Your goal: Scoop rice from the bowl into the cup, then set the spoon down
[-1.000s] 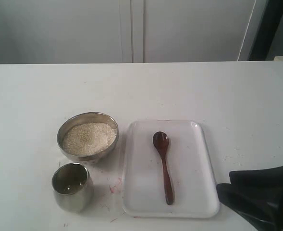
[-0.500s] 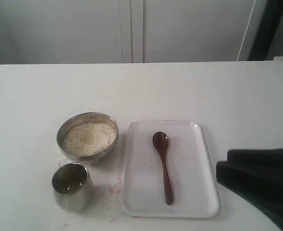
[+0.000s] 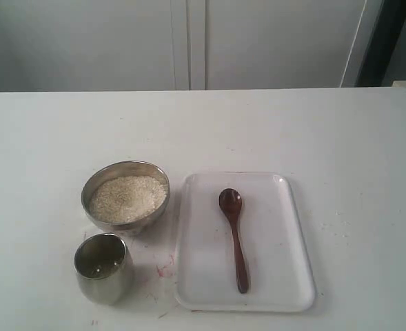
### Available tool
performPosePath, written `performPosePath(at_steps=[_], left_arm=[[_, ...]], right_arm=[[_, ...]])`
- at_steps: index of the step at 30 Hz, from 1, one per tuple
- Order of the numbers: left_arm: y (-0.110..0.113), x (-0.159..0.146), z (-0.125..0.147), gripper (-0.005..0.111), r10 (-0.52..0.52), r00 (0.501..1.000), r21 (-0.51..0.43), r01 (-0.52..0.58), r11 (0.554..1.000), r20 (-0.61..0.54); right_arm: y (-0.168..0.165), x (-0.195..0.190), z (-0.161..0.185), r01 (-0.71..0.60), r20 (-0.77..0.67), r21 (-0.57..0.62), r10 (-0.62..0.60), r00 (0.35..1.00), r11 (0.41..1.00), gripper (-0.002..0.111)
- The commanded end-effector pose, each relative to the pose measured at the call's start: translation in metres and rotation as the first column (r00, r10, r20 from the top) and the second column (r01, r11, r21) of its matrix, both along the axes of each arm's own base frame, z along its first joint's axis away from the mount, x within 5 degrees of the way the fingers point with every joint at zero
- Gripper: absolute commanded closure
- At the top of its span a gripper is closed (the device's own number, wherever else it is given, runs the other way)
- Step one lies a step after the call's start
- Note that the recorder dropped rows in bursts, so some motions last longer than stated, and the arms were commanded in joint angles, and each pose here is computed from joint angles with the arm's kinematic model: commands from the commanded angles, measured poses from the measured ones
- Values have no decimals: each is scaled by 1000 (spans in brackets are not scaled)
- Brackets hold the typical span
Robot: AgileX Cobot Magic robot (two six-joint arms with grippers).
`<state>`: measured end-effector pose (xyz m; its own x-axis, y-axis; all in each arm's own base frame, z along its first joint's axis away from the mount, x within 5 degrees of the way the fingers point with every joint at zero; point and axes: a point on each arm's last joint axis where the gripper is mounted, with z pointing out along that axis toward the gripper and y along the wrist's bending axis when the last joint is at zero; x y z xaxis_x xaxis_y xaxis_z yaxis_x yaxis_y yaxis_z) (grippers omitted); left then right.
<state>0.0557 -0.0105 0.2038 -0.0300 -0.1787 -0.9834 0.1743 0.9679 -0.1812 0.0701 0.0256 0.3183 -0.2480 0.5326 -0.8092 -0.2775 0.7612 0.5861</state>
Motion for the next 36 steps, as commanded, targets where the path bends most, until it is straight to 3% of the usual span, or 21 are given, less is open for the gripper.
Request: performPosePath(at_steps=[1,7,24,28,29,32,36], left_arm=[[0,0,3,92,-7,1000,-8,7,1000,9],[0,0,3,92,-7,1000,-8,7,1000,9],[0,0,3,92,-7,1000,-8,7,1000,9],[0,0,3,92,-7,1000,-8,7,1000,9],[0,0,3,92,-7,1000,-8,7,1000,9],[0,0,3,92,-7,1000,-8,7,1000,9],[0,0,3,92,-7,1000,-8,7,1000,9]], right_arm=[[-14,-11,-22,134,-30,105,-132,991,985,81],[-24,-18,-42,280,-28,125,-279,960,952,81],[-24,-13,-68,295,-81,60,-290,954,954,81],[-24,-13,-68,271,21,-194,-272,962,943,81],[-23,-13,-68,254,74,-337,-244,967,907,81],[-19,-13,-71,204,139,-544,-153,978,814,81],[-15,-11,-82,181,193,-632,-74,978,753,81]])
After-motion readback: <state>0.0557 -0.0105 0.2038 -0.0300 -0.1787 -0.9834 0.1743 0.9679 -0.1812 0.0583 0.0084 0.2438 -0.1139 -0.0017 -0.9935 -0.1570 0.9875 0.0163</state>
